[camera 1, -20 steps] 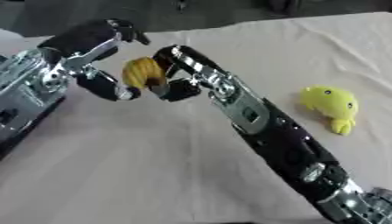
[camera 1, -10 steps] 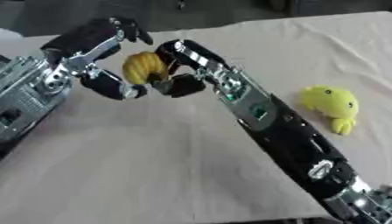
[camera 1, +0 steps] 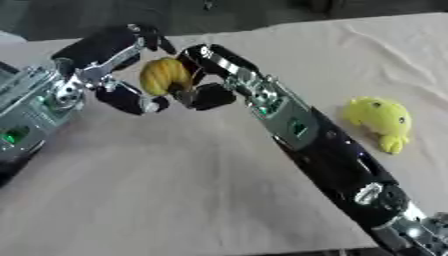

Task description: Pick up the objects with one hand, pass them to the other hand, and then place them into the box on the other side of the table.

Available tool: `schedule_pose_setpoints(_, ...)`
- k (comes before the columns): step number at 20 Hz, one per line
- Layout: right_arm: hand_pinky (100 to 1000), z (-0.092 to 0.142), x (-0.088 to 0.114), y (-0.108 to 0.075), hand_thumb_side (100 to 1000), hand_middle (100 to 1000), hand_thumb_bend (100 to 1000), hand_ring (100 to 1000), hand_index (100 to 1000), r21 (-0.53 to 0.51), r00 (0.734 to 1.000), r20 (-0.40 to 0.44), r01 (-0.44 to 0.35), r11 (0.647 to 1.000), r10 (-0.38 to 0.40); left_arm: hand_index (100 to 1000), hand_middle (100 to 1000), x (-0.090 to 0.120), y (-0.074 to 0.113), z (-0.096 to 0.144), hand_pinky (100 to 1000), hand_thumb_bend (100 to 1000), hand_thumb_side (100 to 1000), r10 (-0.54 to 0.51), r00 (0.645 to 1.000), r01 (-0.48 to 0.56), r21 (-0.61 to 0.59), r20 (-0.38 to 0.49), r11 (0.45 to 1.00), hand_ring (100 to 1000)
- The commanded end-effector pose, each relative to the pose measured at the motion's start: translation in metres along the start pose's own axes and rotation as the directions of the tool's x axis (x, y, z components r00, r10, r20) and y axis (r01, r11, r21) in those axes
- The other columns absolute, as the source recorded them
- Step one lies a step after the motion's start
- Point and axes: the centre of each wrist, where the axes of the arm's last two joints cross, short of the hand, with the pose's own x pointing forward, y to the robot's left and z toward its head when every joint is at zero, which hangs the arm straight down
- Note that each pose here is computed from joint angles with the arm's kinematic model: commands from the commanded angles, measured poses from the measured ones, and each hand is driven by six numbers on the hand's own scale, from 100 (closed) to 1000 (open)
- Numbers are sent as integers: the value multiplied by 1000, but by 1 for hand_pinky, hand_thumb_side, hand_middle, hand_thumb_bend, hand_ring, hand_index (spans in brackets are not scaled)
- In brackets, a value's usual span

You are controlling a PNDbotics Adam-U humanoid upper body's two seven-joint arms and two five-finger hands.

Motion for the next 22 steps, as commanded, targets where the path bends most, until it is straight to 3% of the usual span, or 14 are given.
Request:
schedule_pose_setpoints(1, 640, -1, 8, -8, 100, 502, 100, 625, 580, -10, 1000, 28, -13, 1000, 13, 770, 715, 2, 11, 0, 781, 430, 100, 10, 1000, -11, 57, 15, 998, 739)
schedule_pose_setpoints(16, 637, 0, 6, -10, 100, 501, 100, 622, 578, -3, 999, 35, -3, 1000, 3, 734, 689, -2, 5, -2, 752, 426, 100, -23, 1000, 24, 54, -4, 998, 722)
schedule_pose_setpoints(22, 636, 0, 6, -11, 100, 500, 100, 622, 577, 1, 999, 40, -4, 1000, 4, 690, 628, -4, 3, -3, 726, 292, 100, -33, 999, 34, 64, -16, 997, 676)
